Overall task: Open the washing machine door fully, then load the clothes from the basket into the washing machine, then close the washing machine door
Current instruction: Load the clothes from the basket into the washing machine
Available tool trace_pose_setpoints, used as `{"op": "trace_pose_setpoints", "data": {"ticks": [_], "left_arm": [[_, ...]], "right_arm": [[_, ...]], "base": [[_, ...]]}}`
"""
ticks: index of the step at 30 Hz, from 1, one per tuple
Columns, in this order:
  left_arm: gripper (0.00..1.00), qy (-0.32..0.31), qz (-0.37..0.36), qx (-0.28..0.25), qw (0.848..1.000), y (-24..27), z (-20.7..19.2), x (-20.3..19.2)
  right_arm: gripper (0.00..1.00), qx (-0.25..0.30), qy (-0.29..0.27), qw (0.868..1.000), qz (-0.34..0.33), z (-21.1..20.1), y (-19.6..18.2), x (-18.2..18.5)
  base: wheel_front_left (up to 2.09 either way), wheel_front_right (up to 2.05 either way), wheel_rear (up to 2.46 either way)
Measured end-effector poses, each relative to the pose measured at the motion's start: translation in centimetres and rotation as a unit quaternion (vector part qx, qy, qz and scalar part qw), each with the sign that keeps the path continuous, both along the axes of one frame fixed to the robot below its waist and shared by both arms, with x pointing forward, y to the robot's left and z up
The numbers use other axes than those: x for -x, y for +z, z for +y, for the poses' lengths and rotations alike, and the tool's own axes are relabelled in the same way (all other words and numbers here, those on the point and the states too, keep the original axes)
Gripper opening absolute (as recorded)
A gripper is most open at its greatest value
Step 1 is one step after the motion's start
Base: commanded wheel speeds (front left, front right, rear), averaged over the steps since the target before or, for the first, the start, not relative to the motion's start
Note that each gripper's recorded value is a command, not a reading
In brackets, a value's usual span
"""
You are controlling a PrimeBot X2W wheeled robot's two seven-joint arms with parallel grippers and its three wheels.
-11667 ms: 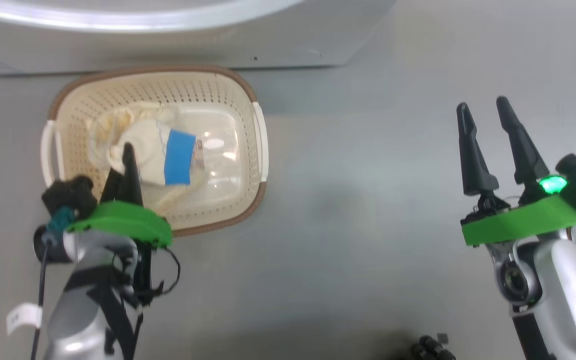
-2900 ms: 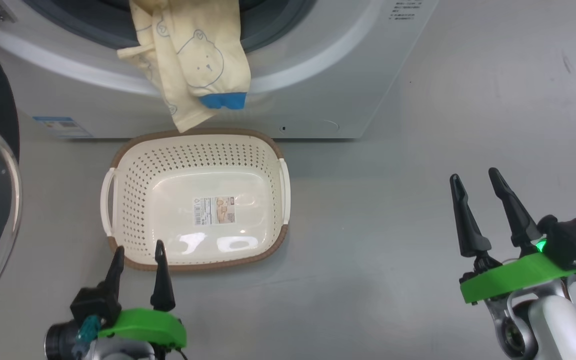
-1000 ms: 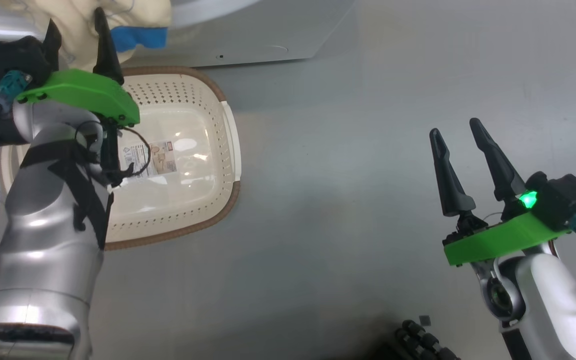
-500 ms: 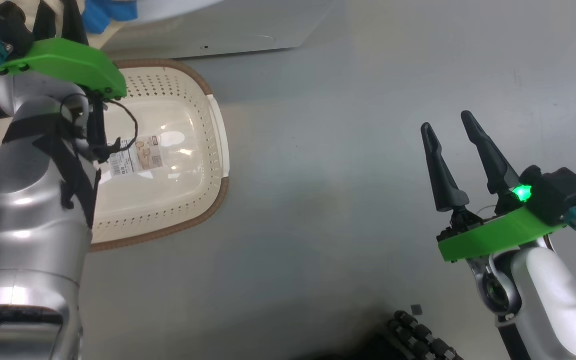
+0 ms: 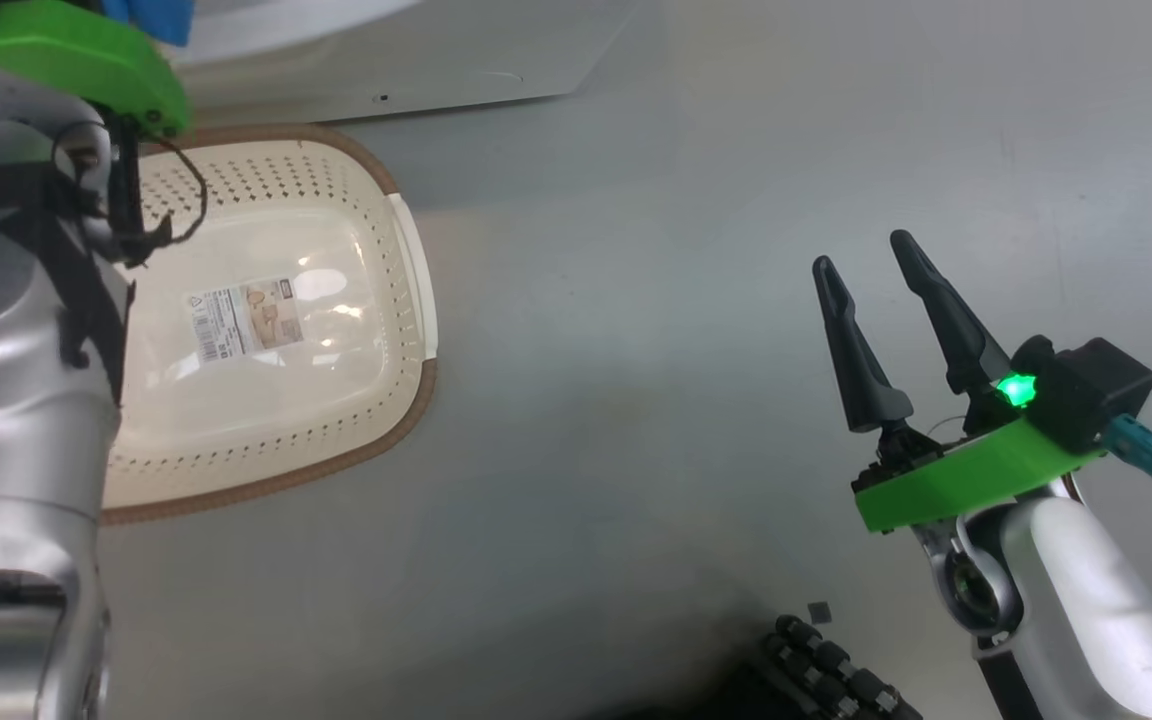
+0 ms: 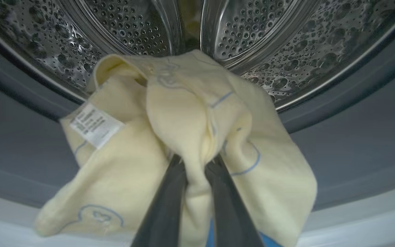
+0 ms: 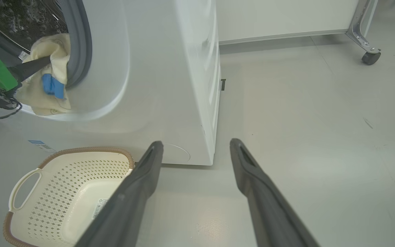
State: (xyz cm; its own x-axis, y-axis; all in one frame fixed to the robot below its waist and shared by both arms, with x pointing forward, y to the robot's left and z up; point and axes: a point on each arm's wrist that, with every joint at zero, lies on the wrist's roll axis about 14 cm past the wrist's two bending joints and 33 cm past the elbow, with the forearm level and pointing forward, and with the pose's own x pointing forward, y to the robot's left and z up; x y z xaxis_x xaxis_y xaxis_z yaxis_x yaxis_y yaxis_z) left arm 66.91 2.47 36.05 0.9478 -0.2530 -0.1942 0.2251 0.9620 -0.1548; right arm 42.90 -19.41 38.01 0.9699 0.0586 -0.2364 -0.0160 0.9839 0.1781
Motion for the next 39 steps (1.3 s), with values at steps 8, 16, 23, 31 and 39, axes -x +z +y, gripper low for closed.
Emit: {"op": "trace_pose_setpoints", "data": {"ticks": [8, 16, 23, 31, 39], "left_arm": [[0.00, 0.023, -0.094, -0.016, 0.995, 7.2, 0.9, -4.5], [0.00, 0.019, -0.110, -0.031, 0.993, 7.6, -0.2, -5.7], [0.00, 0.008, -0.134, -0.027, 0.991, 8.9, -2.1, -7.2], [0.00, 0.016, -0.158, -0.020, 0.987, 10.0, -2.1, -9.5], [0.00, 0.061, -0.202, 0.003, 0.977, 11.9, -0.3, -11.0]], "right_arm": [[1.00, 0.002, -0.006, 1.000, -0.002, -0.3, 0.5, 0.5], [1.00, -0.007, -0.007, 1.000, 0.012, 0.0, -0.1, 1.2], [1.00, -0.010, -0.019, 0.999, 0.028, -0.3, -0.8, 1.9], [1.00, -0.006, -0.032, 0.998, 0.053, -0.9, -2.2, 2.9], [1.00, -0.011, -0.031, 0.997, 0.064, -0.6, -3.0, 2.9]], "base": [[0.00, 0.00, 0.00], [0.00, 0.00, 0.00], [0.00, 0.00, 0.00], [0.00, 0.00, 0.00], [0.00, 0.00, 0.00]]}}
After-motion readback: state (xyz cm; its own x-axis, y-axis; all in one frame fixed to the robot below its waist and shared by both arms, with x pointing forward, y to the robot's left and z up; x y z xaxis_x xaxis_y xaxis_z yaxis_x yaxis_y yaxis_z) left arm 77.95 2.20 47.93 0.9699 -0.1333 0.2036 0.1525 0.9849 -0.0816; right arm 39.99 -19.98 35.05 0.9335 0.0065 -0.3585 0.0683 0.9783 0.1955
